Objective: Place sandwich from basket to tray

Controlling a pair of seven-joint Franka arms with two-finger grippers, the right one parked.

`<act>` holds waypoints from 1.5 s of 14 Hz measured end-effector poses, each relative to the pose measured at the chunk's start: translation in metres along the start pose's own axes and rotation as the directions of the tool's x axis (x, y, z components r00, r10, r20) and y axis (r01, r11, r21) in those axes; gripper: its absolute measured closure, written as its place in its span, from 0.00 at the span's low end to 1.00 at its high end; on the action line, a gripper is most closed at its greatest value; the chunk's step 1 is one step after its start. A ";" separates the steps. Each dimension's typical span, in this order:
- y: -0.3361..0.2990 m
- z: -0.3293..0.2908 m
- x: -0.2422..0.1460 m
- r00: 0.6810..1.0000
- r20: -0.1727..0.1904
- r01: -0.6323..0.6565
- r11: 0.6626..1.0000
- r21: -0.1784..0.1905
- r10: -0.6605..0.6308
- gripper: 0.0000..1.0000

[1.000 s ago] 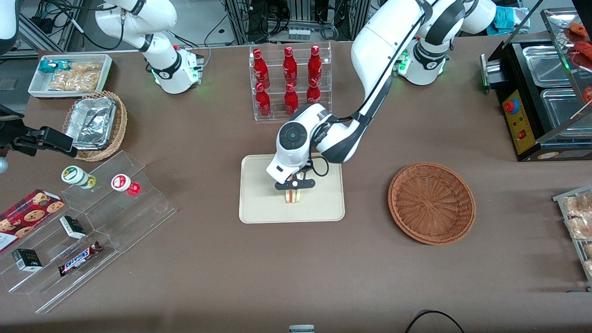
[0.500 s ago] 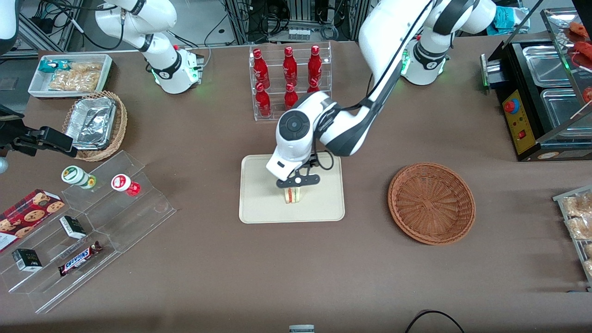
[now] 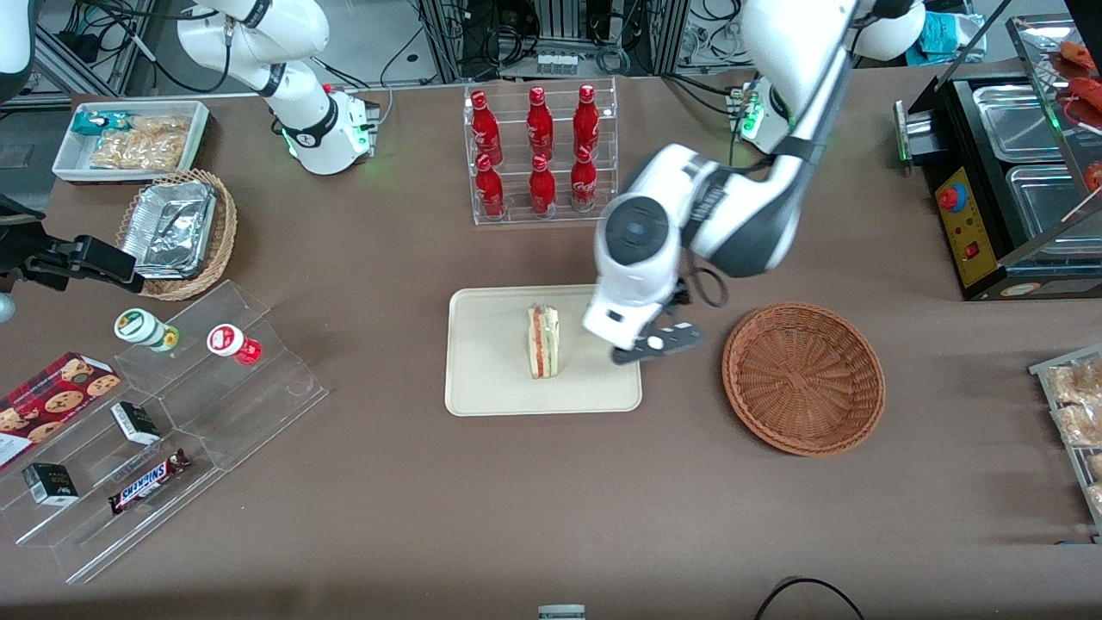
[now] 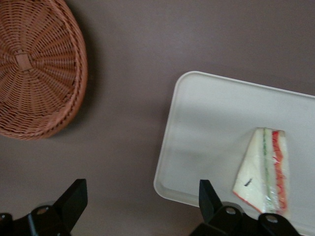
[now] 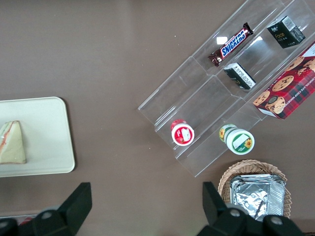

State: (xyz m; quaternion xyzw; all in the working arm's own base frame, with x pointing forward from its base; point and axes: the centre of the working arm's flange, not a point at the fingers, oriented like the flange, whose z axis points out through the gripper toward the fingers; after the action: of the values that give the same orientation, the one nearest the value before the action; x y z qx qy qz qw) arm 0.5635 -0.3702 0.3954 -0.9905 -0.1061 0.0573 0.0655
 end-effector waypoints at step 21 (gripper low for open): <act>-0.322 -0.129 0.025 0.992 0.004 -0.125 0.989 -0.084 0.126 0.00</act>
State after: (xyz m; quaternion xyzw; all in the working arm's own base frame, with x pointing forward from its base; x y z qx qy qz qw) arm 0.5388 -0.0675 0.5660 -0.9968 -0.0463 0.0615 0.0197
